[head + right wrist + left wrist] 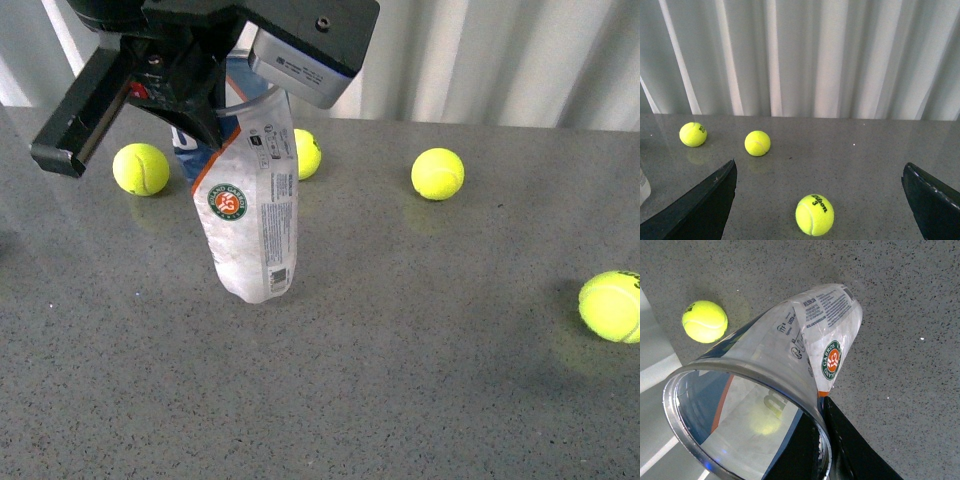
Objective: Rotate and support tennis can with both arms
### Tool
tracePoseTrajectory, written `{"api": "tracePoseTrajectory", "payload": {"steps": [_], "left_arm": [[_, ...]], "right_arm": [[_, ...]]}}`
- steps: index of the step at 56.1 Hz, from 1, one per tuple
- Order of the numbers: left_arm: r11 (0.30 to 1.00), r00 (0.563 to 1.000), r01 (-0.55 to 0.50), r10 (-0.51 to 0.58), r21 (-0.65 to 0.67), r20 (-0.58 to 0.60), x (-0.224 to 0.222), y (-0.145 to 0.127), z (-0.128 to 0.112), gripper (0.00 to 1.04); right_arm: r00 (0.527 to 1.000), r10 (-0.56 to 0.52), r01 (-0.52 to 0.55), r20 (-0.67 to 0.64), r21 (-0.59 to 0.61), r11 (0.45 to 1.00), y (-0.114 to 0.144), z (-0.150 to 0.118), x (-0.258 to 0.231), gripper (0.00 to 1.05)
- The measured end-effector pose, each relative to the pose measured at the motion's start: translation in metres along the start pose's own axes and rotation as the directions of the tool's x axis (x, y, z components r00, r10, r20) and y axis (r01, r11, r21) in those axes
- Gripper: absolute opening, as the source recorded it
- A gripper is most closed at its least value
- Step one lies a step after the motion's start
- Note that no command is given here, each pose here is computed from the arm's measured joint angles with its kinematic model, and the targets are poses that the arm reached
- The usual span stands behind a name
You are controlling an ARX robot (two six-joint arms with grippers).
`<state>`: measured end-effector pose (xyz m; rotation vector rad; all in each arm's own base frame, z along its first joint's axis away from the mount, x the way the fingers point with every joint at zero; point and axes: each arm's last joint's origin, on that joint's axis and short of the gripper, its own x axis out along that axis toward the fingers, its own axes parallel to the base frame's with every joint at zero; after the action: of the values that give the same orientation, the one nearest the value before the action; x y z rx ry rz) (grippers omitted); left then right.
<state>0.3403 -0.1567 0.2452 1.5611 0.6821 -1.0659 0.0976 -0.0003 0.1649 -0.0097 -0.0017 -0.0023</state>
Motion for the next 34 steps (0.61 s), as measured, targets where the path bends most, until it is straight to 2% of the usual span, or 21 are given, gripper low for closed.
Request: {"api": "tracePoseTrajectory", "payload": {"steps": [13, 22, 34], "left_arm": [[0.999, 0.999, 0.040, -0.040, -0.001, 0.021, 0.016, -0.012, 0.005, 0.03], [1.000, 0.999, 0.025, -0.024, -0.006, 0.034, 0.018, -0.014, 0.010, 0.04], [1.000, 0.999, 0.023, -0.022, -0.017, 0.047, 0.018, -0.016, 0.011, 0.38]], "right_arm": [[1.000, 0.000, 0.000, 0.000, 0.000, 1.000, 0.000, 0.000, 0.000, 0.98], [1.000, 0.000, 0.000, 0.000, 0.000, 1.000, 0.000, 0.000, 0.000, 0.98], [1.000, 0.000, 0.000, 0.000, 0.000, 1.000, 0.000, 0.000, 0.000, 0.98]]}}
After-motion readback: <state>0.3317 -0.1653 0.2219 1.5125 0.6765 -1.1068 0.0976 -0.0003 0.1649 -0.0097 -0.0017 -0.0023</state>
